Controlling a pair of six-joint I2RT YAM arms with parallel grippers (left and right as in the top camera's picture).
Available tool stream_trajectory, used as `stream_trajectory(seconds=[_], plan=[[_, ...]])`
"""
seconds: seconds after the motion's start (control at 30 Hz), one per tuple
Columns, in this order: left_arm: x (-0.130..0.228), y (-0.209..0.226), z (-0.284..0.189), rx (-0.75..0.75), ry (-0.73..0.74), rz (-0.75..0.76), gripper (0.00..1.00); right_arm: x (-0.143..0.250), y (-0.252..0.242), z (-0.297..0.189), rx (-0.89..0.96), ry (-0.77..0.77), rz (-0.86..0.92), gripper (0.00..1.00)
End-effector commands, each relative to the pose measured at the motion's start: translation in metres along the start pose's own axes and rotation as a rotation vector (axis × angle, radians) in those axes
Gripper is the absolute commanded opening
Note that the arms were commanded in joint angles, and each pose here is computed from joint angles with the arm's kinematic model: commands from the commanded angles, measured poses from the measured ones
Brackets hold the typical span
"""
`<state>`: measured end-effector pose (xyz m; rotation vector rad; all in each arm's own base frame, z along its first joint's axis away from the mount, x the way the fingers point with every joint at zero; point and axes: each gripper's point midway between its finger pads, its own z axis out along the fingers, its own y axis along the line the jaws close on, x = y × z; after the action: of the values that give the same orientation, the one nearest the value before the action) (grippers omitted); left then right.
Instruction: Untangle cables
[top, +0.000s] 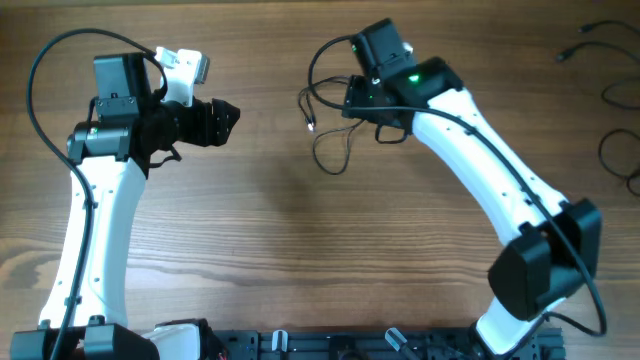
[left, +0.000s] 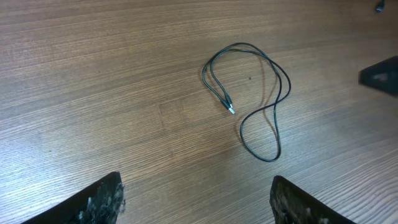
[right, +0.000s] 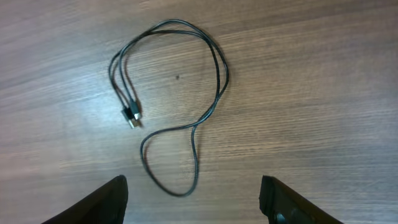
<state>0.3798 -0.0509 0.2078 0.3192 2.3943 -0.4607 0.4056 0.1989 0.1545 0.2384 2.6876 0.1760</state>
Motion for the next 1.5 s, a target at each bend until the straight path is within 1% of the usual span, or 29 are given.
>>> stream_trajectory(seconds=[0.0, 0.13, 0.4, 0.7, 0.87, 1.33, 1.47], plan=[[-0.001, -0.002, 0.001, 0.019, -0.003, 0.015, 0.77, 0.021, -0.002, 0.026, 0.078, 0.022, 0.037, 0.70], [-0.001, -0.002, 0.001, 0.019, -0.003, 0.015, 0.77, 0.027, -0.010, 0.044, 0.143, -0.020, 0.093, 0.70], [-0.002, -0.002, 0.001, 0.019, -0.004, 0.015, 0.77, 0.040, -0.014, 0.074, 0.136, -0.024, 0.143, 0.70], [-0.002, -0.002, 0.001, 0.021, -0.006, 0.016, 0.77, 0.043, -0.010, 0.106, 0.137, -0.024, 0.162, 0.70], [-0.002, -0.002, 0.001, 0.021, -0.007, 0.015, 0.77, 0.039, -0.013, 0.111, 0.153, -0.057, 0.196, 0.70], [-0.002, -0.003, 0.001, 0.023, -0.006, 0.015, 0.76, 0.039, -0.019, 0.120, 0.191, -0.074, 0.188, 0.70], [-0.003, -0.008, 0.000, 0.055, -0.012, 0.016, 0.76, 0.040, -0.021, 0.123, 0.203, -0.074, 0.184, 0.70]])
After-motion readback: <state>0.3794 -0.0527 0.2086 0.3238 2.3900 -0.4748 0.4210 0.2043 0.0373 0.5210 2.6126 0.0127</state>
